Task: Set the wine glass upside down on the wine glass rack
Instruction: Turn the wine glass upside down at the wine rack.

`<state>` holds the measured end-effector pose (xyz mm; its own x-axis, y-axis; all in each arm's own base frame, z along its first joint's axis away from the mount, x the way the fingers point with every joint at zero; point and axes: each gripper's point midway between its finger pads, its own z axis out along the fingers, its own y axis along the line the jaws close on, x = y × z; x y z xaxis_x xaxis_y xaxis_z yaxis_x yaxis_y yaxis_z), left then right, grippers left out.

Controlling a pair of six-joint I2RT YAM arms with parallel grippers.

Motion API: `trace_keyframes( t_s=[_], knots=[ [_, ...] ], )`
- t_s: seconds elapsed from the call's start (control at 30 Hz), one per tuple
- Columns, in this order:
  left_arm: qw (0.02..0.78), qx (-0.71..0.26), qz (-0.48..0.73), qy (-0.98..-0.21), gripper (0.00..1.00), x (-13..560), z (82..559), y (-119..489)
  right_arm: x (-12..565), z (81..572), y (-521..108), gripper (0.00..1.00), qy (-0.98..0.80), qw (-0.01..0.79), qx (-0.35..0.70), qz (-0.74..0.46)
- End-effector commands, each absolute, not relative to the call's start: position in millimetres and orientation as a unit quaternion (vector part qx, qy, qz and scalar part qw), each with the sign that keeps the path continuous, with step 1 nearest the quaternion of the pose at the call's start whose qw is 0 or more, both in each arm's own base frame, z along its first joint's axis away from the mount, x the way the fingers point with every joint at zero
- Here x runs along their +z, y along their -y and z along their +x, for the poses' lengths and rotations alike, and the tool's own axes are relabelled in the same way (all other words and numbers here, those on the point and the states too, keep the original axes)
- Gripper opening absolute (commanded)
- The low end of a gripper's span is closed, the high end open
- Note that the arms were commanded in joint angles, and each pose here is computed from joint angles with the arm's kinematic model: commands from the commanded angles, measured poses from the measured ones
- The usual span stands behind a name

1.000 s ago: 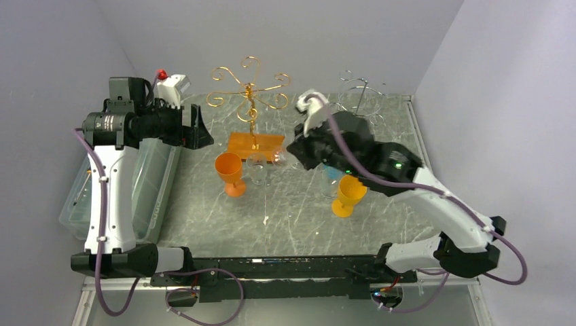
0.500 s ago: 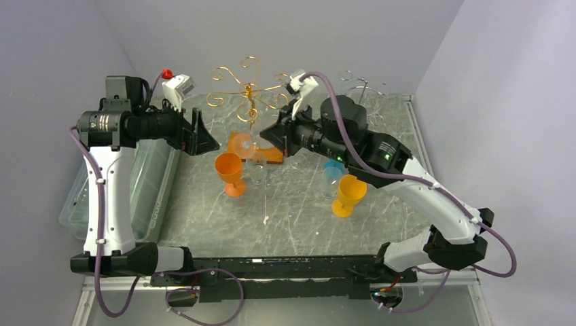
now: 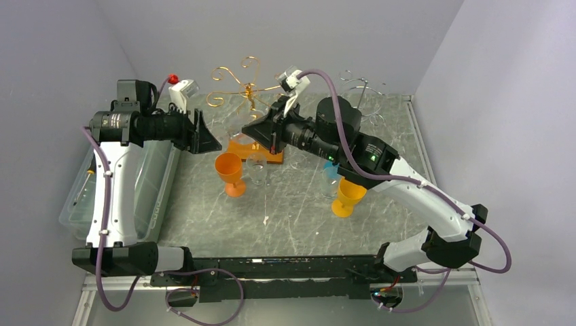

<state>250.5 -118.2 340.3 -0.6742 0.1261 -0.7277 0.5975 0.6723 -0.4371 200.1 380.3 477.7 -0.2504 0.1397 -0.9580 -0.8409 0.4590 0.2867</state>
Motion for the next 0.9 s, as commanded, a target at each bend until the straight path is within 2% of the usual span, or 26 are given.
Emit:
trace_keyframes(
  t_s=[0.0,0.07,0.13,0.17,0.23,0.33,0.43,0.6,0.7,0.87],
  knots=[
    [0.372,-0.381,0.229,-0.815,0.68,361.9,254.0,131.1,511.3,189.4,-387.0,0.0,-0.601,0.57,0.499,-0.256],
    [0.372,-0.388,0.233,-0.81,0.54,361.4,253.6,133.0,509.4,188.6,-388.8,0.0,-0.599,0.569,0.503,-0.254],
    [0.363,-0.397,0.236,-0.809,0.3,357.6,252.6,134.8,509.2,187.5,-389.5,0.0,-0.594,0.571,0.508,-0.251],
    [0.355,-0.404,0.237,-0.809,0.22,354.8,251.0,136.1,508.2,187.0,-390.2,0.0,-0.593,0.571,0.51,-0.25],
    [0.338,-0.418,0.237,-0.809,0.13,350.1,247.8,138.5,507.3,185.8,-390.5,0.0,-0.589,0.572,0.513,-0.249],
    [0.329,-0.425,0.236,-0.81,0.07,347.8,247.1,139.5,504.7,183.6,-392.6,0.0,-0.588,0.568,0.518,-0.252],
    [0.351,-0.403,0.241,-0.81,0.02,354.3,252.6,135.7,492.5,181.5,-397.5,0.02,-0.604,0.548,0.517,-0.261],
    [0.427,-0.315,0.27,-0.804,0.0,374.1,271.2,118.4,453.6,178.1,-388.0,0.42,-0.652,0.511,0.499,-0.254],
    [0.467,-0.245,0.286,-0.8,0.0,382.8,286.7,102.4,427.1,172.9,-380.1,0.5,-0.679,0.484,0.496,-0.243],
    [0.51,-0.15,0.312,-0.788,0.0,394.0,307.5,79.2,392.2,166.4,-373.6,0.57,-0.716,0.443,0.488,-0.229]
  ],
)
